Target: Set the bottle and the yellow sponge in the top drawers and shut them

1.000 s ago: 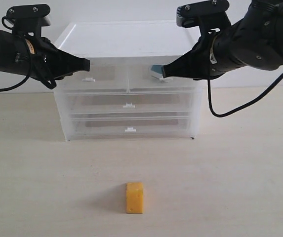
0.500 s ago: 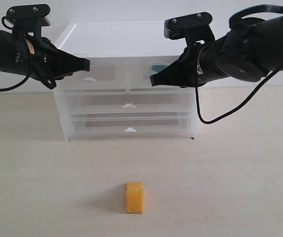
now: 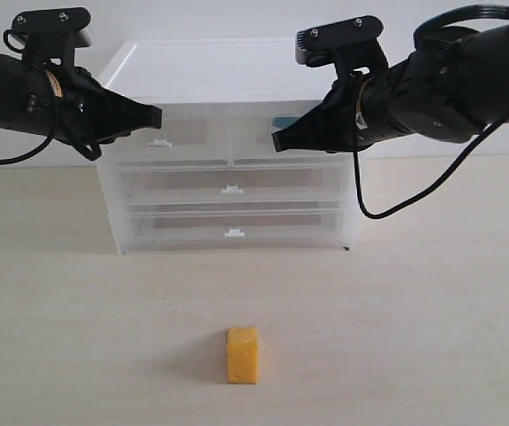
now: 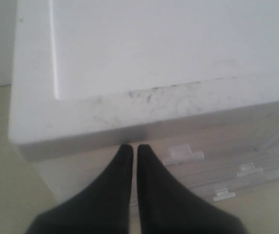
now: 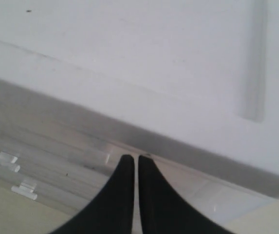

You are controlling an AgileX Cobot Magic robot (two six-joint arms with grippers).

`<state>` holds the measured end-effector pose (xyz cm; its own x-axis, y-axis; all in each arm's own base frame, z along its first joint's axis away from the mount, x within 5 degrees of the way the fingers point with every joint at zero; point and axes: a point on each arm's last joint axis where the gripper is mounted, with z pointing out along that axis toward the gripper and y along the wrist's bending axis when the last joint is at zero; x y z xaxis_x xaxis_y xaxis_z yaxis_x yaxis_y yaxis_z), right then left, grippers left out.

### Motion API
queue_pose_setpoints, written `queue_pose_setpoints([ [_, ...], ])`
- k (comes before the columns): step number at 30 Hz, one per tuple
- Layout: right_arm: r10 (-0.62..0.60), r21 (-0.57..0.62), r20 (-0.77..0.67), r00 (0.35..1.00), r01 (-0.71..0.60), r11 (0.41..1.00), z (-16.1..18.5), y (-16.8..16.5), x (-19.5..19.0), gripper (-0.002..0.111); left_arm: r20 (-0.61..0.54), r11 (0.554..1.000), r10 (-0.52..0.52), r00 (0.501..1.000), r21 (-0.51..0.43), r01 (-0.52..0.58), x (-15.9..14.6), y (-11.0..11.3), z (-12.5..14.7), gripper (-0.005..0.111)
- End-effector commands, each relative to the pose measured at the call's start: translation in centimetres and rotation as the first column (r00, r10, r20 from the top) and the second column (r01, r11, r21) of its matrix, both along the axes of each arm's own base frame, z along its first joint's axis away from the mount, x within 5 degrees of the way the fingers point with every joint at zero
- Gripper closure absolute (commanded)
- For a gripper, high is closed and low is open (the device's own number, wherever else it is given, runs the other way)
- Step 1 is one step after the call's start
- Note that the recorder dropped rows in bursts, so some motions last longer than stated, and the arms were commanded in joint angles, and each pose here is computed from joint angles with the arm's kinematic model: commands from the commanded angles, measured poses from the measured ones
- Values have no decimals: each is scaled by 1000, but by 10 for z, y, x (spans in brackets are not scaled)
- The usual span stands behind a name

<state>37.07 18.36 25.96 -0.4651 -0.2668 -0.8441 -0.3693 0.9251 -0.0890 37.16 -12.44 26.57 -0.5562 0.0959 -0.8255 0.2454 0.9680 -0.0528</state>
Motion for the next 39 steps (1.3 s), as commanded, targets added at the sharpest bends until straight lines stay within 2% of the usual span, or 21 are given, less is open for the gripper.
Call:
queue_pose_setpoints([
  [1, 4, -9, 14, 1000, -4, 1000, 3, -2, 1, 108, 21, 996, -47, 999, 78, 46, 5, 2, -5, 103],
  [8, 9, -5, 18, 1000, -9, 1000, 4, -1, 1, 108, 60, 985, -108, 992, 139, 99, -4, 2, 1, 103],
  [14, 12, -10, 21, 1000, -12, 1000, 4, -1, 1, 108, 95, 973, -159, 983, 185, 139, -27, 6, 7, 103],
  [17, 13, -11, 22, 1000, -13, 1000, 4, -1, 1, 108, 173, 965, -208, 963, 195, 174, -43, 7, 6, 103],
  [19, 13, -11, 22, 1000, -13, 1000, 4, -1, 1, 108, 247, 943, -284, 927, 246, 223, -58, 5, 6, 103],
  [21, 13, -11, 22, 1000, -13, 1000, 4, -1, 1, 108, 353, 897, -403, 844, 334, 289, -77, 0, 5, 103],
  [23, 11, -13, 20, 1000, -11, 1000, 4, -1, 1, 108, 442, 864, -476, 760, 397, 310, -94, -3, 5, 103],
  [25, 11, -13, 20, 1000, -11, 1000, 4, -1, 1, 108, 465, 826, -529, 710, 475, 304, -103, 0, 1, 103],
  [27, 14, -11, 22, 1000, -13, 1000, 4, -1, 2, 108, 465, 805, -538, 703, 533, 263, -109, 5, -5, 103],
  [29, 14, -11, 22, 1000, -13, 1000, 4, -1, 2, 108, 453, 761, -552, 701, 616, 202, -109, 11, -9, 103],
  [32, 14, -13, 23, 1000, -14, 1000, 4, -1, 2, 108, 464, 726, -543, 700, 678, 114, -107, 16, -11, 103],
  [36, 11, -15, 21, 1000, -11, 1000, 4, -1, 1, 108, 470, 720, -541, 698, 688, 95, -105, 17, -14, 103],
  [39, 16, -19, 25, 1000, -16, 1000, 4, -1, 2, 108, 434, 641, -617, 656, 761, 101, -105, 9, -19, 103],
])
